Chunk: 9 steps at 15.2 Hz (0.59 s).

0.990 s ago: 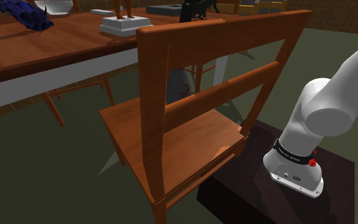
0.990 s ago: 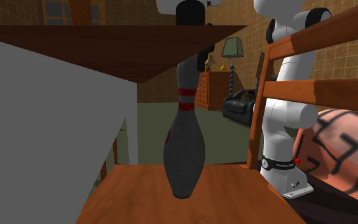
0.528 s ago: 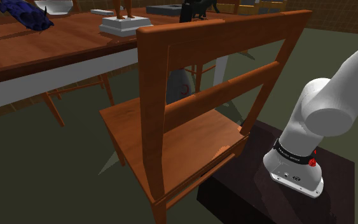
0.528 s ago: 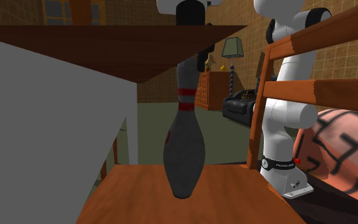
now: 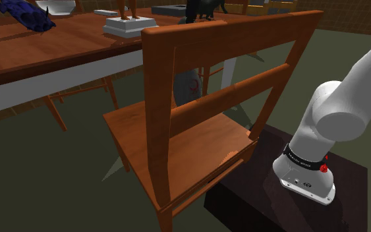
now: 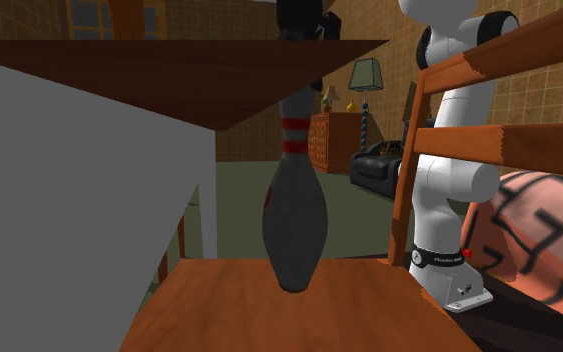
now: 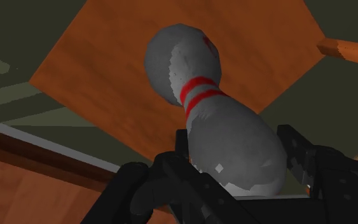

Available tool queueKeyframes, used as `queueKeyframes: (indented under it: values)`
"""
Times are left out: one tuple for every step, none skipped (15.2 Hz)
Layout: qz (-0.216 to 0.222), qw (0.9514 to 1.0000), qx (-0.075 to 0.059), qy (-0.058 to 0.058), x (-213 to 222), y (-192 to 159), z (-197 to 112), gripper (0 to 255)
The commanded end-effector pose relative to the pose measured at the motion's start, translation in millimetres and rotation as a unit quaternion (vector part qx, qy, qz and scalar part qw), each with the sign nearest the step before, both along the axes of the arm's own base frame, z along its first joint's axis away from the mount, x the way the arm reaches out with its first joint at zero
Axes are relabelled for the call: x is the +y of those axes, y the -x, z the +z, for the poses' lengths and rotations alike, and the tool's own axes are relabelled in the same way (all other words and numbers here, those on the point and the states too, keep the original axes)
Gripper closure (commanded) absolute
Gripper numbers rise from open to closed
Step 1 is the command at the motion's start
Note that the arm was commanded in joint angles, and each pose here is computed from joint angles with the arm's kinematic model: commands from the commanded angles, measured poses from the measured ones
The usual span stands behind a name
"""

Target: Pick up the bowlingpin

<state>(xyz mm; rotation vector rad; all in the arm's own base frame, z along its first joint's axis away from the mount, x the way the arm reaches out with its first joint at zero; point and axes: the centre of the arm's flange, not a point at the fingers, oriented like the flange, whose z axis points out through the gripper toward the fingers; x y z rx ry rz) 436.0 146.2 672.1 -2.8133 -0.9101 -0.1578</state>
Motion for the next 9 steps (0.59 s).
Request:
queueKeyframes:
  values:
    - [0.000,1.0000,-0.001,0.000,-0.3,0.0,12.8,255]
    - [0.000,1.0000,-0.001,0.000,-0.3,0.0,18.1,255]
    - [0.000,1.0000,-0.001,0.000,-0.3,0.0,23.3,255]
    - [0.000,1.0000,-0.001,0.000,-0.3,0.0,28.6,255]
    - [0.000,1.0000,-0.001,0.000,-0.3,0.0,33.9,255]
    - [0.000,1.0000,-0.001,0.000,-0.3,0.0,39.2,255]
    - [0.000,1.0000,-0.001,0.000,-0.3,0.0,44.5,255]
    - [0.000,1.0000,-0.001,0.000,-0.3,0.0,45.2,255]
    - [0.000,1.0000,-0.001,0.000,-0.3,0.0,45.3,255]
